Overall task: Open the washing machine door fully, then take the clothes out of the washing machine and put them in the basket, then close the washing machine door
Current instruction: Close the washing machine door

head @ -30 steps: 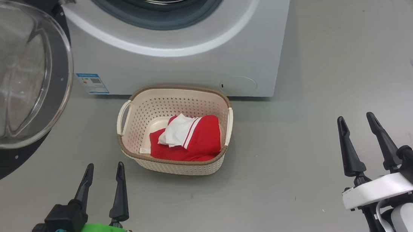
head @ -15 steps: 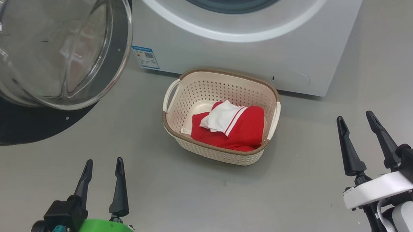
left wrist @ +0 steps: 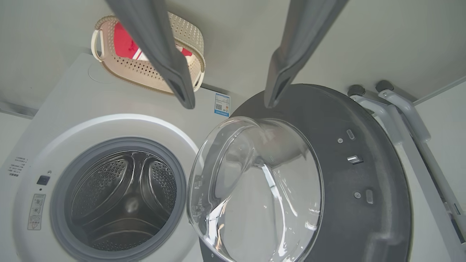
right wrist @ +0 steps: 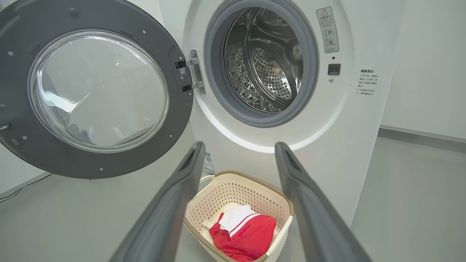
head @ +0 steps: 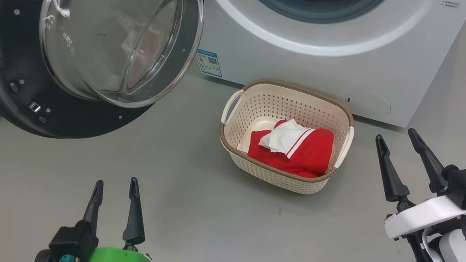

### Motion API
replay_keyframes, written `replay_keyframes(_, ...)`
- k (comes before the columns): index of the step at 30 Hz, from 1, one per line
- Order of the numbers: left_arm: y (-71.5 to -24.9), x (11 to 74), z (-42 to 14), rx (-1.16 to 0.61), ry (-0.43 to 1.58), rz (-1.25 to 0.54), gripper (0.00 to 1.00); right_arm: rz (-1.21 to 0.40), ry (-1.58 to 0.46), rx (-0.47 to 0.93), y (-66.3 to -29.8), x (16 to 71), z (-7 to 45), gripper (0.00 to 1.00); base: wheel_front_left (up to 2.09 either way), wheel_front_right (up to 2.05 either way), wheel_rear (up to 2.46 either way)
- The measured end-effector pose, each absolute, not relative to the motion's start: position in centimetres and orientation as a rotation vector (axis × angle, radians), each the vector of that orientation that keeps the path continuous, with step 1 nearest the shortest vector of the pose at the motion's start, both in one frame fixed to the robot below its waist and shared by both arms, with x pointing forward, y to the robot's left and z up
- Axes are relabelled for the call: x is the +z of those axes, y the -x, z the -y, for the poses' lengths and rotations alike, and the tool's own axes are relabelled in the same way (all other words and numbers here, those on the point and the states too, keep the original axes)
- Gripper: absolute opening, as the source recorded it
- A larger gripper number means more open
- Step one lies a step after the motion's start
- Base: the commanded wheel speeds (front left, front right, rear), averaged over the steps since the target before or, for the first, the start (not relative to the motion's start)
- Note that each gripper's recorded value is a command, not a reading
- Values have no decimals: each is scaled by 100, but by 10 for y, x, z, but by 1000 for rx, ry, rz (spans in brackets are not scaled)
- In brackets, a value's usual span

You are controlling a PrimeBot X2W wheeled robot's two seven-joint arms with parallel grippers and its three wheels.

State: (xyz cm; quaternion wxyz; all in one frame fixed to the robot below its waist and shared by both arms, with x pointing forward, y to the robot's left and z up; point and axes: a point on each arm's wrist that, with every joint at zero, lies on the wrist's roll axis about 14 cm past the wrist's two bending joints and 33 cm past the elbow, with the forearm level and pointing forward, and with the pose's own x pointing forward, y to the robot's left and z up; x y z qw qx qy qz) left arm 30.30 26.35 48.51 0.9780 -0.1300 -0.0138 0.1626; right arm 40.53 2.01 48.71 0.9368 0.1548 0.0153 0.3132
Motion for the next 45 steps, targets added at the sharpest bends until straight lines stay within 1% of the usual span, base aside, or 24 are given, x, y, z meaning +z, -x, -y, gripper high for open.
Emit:
replay_keyframes(16, -279, 499, -289, 425, 249, 80, 100, -33, -326, 725, -396, 493, -50, 100, 0, 0, 0)
replay_keyframes(32, -269, 498, -294, 452, 249, 83, 100, -36, -327, 746, -394, 493, -58, 100, 0, 0, 0)
replay_keyframes(45, -269, 499, -294, 450, 250, 87, 100, -38, -325, 745, -393, 493, -57, 100, 0, 0, 0)
